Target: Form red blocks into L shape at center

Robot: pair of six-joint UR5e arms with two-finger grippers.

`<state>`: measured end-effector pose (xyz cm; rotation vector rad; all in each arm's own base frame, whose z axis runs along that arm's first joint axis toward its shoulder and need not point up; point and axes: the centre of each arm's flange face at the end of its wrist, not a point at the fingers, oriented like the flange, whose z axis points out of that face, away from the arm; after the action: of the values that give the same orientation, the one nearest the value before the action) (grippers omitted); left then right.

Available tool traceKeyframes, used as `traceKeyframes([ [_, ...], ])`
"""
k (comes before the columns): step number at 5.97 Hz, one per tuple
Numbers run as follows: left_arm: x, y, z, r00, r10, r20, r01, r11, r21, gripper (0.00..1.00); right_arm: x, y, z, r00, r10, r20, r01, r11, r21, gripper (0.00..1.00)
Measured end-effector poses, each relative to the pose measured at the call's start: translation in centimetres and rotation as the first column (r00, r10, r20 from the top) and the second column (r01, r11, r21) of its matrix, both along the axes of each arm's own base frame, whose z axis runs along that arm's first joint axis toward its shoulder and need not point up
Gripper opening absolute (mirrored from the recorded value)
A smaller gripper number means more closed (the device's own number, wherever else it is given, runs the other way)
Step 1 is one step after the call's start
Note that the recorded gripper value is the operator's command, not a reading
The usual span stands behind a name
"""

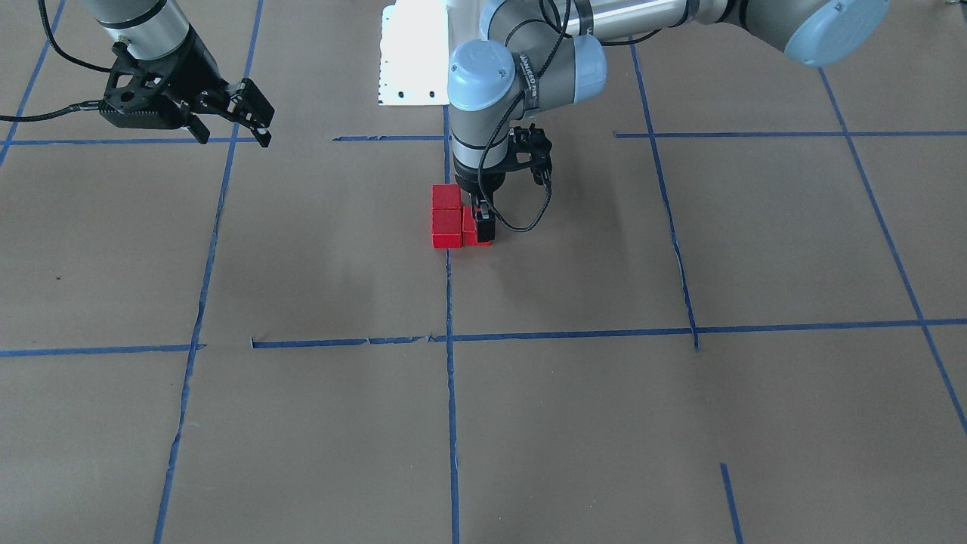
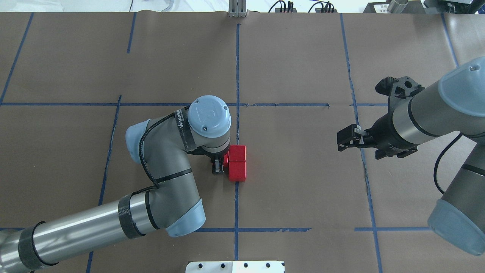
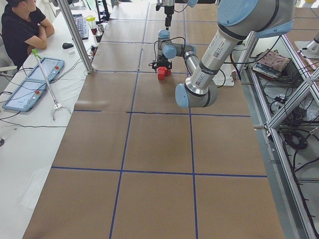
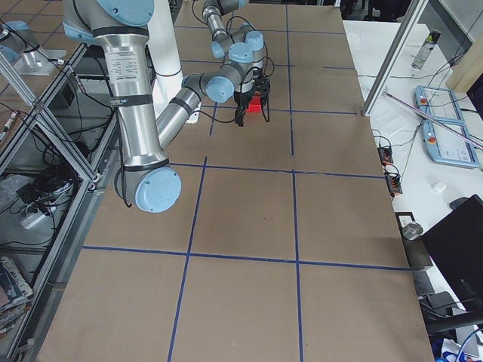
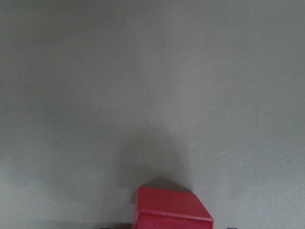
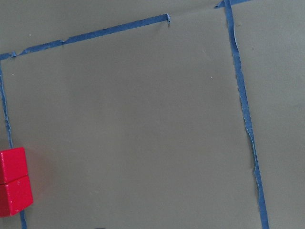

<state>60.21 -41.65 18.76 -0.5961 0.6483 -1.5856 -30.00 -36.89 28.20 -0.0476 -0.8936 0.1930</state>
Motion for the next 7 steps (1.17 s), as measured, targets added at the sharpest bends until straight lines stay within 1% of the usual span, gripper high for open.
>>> traceKeyframes([
  [2, -1.5, -1.2, -1.4, 1.000, -0.015, -0.024, 0.015, 1.000, 0.000, 1.00, 0.0, 0.0, -0.1, 1.000, -0.001, 0.002, 0.001, 1.000, 0.001, 1.00],
  [3, -4.0, -2.4, -2.7, 0.998, -0.013, -0.064, 0.013, 1.000, 0.000, 1.00, 0.1, 0.0, -0.1, 1.000, 0.000, 0.002, 0.000, 1.000, 0.001, 1.00],
  [4, -7.5, -3.0, -4.0, 0.994, 0.035, -0.105, -0.030, 0.998, 0.049, 1.00, 0.5, -0.3, 0.0, 1.000, 0.011, 0.000, -0.011, 1.000, -0.001, 1.00],
  [5, -11.0, -3.0, -4.5, 0.988, 0.106, -0.113, -0.090, 0.986, 0.138, 1.00, 1.7, -1.1, 0.4, 0.999, 0.038, -0.003, -0.038, 0.999, -0.012, 1.00],
  [6, -14.5, -3.6, -4.0, 0.982, 0.168, -0.092, -0.144, 0.965, 0.220, 1.00, 3.6, -2.6, 1.0, 0.997, 0.072, -0.006, -0.073, 0.997, -0.032, 1.00],
  [7, -18.2, -4.2, -2.0, 0.969, 0.243, -0.054, -0.216, 0.929, 0.301, 1.00, 5.9, -4.7, 2.2, 0.995, 0.101, -0.009, -0.101, 0.993, -0.056, 1.00],
])
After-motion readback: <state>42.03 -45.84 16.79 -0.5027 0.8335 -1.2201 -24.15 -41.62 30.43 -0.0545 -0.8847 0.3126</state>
